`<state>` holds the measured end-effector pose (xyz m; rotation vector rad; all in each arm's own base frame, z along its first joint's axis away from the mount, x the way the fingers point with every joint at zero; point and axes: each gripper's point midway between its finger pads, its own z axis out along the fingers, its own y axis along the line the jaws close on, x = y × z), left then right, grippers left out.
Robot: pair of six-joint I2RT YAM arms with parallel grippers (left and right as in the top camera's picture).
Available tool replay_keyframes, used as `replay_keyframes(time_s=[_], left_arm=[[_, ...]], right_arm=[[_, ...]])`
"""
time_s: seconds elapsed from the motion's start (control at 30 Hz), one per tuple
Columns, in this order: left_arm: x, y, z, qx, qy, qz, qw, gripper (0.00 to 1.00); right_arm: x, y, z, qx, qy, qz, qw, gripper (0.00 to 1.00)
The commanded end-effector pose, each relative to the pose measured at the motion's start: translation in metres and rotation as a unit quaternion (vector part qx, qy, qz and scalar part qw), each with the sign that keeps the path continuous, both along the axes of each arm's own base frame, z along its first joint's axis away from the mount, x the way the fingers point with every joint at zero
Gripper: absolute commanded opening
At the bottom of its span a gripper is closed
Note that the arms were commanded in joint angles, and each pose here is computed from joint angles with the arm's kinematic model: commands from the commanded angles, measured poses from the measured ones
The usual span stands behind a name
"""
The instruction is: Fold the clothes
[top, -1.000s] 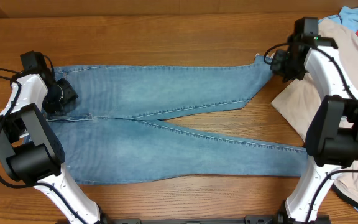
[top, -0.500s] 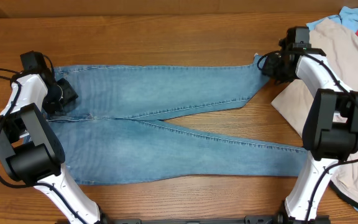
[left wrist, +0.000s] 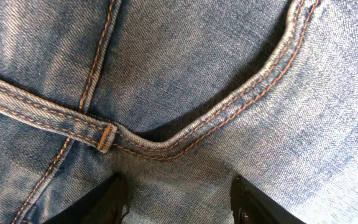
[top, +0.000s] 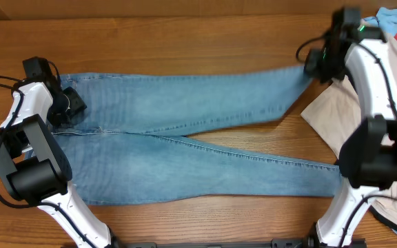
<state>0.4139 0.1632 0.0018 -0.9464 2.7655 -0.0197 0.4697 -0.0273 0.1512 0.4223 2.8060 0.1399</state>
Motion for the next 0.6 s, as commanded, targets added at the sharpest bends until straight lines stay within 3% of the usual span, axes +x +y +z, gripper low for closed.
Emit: replay_keyframes(time_s=[0.0, 0.23, 0.57], left_arm=[[-0.036, -0.010, -0.044, -0.026, 0.077, -0.001, 0.997, 0.57], [-0.039, -0.011, -0.045, -0.029, 0.083, -0.001, 0.996, 0.57], [-0.039, -0.011, -0.045, -0.028, 0.083, -0.001, 0.996, 0.57]], right_arm=[[0.006, -0.004, 0.070, -0.042, -0.080, 0.009, 0.996, 0.19], [0.011, -0.003, 0.024, -0.037, -0.024, 0.012, 0.999, 0.28], [0.002, -0.019, -0.032, -0.063, 0.061, -0.012, 0.996, 0.28]])
